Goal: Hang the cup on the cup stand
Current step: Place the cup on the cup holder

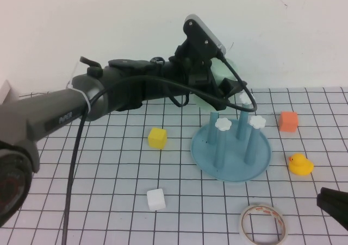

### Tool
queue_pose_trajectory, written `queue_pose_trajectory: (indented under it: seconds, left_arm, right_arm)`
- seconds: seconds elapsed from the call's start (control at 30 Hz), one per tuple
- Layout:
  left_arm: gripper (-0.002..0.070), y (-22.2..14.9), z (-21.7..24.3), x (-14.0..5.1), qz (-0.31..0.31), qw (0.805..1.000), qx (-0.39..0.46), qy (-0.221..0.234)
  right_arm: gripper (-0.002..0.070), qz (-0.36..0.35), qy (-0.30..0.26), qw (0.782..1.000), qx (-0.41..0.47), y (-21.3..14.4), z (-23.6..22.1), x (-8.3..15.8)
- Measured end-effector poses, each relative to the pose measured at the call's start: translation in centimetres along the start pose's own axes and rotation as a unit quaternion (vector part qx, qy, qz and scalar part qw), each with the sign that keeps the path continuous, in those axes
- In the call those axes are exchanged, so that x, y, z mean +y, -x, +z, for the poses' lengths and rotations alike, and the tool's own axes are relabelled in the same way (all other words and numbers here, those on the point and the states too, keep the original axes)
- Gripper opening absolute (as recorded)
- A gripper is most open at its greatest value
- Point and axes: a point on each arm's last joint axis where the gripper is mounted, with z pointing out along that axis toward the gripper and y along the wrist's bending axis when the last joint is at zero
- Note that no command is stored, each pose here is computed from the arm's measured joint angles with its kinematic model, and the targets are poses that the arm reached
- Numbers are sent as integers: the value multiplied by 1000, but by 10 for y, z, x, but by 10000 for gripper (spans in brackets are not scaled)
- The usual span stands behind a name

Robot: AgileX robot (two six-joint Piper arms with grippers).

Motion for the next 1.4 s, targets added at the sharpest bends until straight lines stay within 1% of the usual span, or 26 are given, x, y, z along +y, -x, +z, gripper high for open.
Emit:
queue_pose_trajectory:
  seconds: [0.17, 0.3, 0.47, 0.57, 0.77, 0.9, 0.93, 1.03, 1.13, 1.23, 1.3, 1.4]
  left_arm:
    - [563, -1, 9, 7, -4, 1000, -2, 11]
    - [563, -4, 19, 12, -28, 999, -8, 14]
    - [563, -20, 31, 15, -73, 997, 5, 19]
    - [563, -30, 35, 17, -105, 994, 18, 31]
    - [563, -34, 35, 21, -123, 991, 27, 55]
    - [563, -34, 35, 21, -142, 988, 26, 56]
    - [572, -34, 35, 21, -148, 987, 26, 56]
    - [630, -34, 35, 22, -159, 985, 24, 57]
    - [642, -28, 32, 22, -159, 985, 20, 61]
    - [619, -16, 26, 24, -153, 986, 10, 69]
    - [583, -5, 21, 24, -147, 987, 0, 71]
    - [475, 18, 8, 25, -136, 987, -22, 77]
  right_arm:
    - [-1, -10, -8, 1000, 0, 0, 0, -1]
    - [-1, -11, -12, 1000, 1, 0, 0, -2]
    - [-1, -11, -14, 1000, 1, 0, 0, -2]
    - [-1, -12, -14, 1000, 1, 0, 0, -2]
    - [-1, -12, -12, 1000, 1, 0, 0, -2]
    - [-1, -12, -12, 1000, 1, 0, 0, -2]
    - [-1, -13, -12, 1000, 1, 0, 0, -2]
    - [-1, -25, -12, 1000, 1, 0, 0, -2]
    - [-1, -37, -12, 999, 1, 0, 0, -2]
    - [-1, -44, -12, 999, 1, 0, 0, -2]
    - [-1, -47, -12, 999, 1, 0, 0, -2]
    - [-1, -48, -18, 999, 2, 0, 0, -3]
